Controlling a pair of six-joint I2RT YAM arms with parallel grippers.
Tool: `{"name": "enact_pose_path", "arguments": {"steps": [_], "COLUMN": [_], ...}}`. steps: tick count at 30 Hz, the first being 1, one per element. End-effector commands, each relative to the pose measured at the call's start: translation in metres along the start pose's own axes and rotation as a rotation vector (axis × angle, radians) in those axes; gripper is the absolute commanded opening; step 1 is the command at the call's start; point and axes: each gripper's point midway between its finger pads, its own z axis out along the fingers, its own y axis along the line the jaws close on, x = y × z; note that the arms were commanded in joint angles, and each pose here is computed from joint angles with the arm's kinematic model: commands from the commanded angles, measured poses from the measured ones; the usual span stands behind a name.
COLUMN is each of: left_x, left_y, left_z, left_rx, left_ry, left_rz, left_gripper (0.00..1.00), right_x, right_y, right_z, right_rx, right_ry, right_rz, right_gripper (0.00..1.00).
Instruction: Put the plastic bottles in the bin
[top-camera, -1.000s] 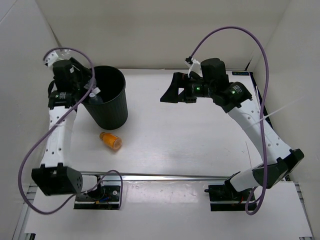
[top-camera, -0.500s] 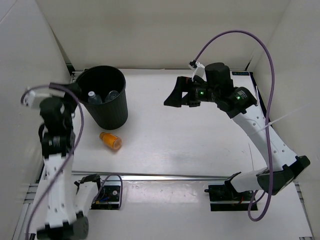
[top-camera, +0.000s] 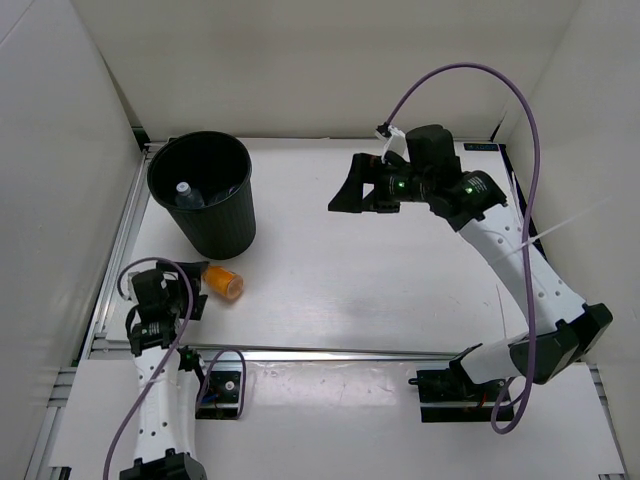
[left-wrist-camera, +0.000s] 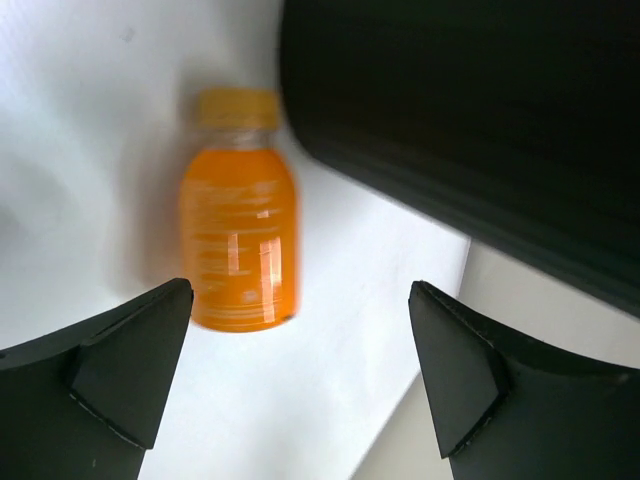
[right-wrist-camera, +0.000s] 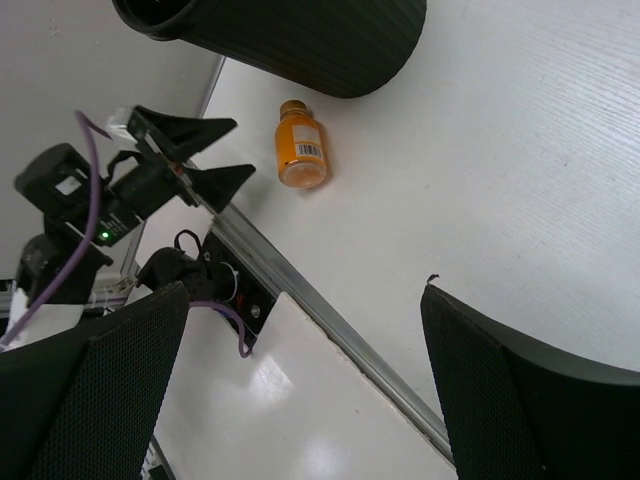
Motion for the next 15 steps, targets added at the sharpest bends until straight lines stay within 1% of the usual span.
{"name": "enact_pose_path", "arguments": {"steps": [1,3,5,6,9,12,15], "left_x": [0.02,0.024,0.033,0.034,0.035,0.035,0.032], "left_y": [0.0,0.01,0.01,0.014,0.021,0.031,0.037], "left_z": [0.002,0.012,0.014,0.017,0.021,0.027,0.034], "left_rx": [0.109,0.124,0.166,0.158,0.145,0.101,0.071], "left_ry": [0.103,0.116,0.164,0.168,0.17,0.18,0.166], "left_rz": [-0.015,0.006,0.015,0.012,0.065,0.078,0.096], "left_gripper": [1.0,1.0,1.0,1.0,1.0,1.0,1.0], "right_x": [-0.009,-0.01,-0.009,-0.009,-0.006,-0.008,-0.004], "right_y": [0.002,0.0,-0.004,-0.003,-0.013,-0.017,-0.018], "right_z": [-0.004,-0.005,-0.005,-0.005,-0.004,-0.007,-0.006], "right_rx": [-0.026,-0.03,-0.028,-0.036,-0.023,-0.019,-0.024], "right_ry": [-0.017,-0.019,-0.014,-0.01,-0.001,-0.008,0.003], "right_rz": [-0.038,-0.033,-0.034,-0.034,-0.025,-0.017,-0.012], "right_gripper": [1.0,1.0,1.0,1.0,1.0,1.0,1.0]}}
